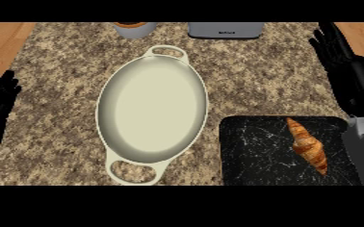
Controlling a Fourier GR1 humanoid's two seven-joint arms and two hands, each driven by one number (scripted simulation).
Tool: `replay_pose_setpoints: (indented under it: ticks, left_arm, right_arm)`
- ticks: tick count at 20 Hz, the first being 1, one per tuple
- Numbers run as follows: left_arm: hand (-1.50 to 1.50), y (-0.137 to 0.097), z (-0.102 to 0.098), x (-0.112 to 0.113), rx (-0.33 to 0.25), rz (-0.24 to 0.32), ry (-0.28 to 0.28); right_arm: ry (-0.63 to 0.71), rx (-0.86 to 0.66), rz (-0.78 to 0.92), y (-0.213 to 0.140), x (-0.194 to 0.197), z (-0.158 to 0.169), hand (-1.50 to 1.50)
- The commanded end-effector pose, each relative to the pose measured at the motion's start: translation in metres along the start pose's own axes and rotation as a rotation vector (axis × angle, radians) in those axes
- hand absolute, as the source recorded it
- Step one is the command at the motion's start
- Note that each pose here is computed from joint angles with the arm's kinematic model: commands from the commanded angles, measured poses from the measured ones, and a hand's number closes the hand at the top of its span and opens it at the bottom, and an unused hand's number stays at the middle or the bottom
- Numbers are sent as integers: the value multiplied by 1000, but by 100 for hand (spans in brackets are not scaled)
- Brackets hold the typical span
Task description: Pick the croissant from the tray and place it in the pot
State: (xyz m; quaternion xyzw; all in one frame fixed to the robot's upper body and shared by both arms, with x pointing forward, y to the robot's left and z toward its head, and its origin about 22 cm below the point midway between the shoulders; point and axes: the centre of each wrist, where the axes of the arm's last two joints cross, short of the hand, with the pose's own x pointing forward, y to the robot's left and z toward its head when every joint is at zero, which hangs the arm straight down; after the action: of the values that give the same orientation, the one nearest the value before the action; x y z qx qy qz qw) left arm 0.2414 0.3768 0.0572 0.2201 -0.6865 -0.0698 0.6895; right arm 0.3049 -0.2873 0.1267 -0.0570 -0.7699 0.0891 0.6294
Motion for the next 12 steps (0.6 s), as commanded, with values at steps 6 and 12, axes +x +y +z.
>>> replay_pose_setpoints:
  ticks: [6,12]
  left_arm:
    - [0,-15,17,-25,45,-22,115]
    - [0,-30,34,-39,8,18,177]
  right_arm:
    - [515,-183,40,-124,-87,100,150]
    - [67,-257,622,-122,-92,157,-150]
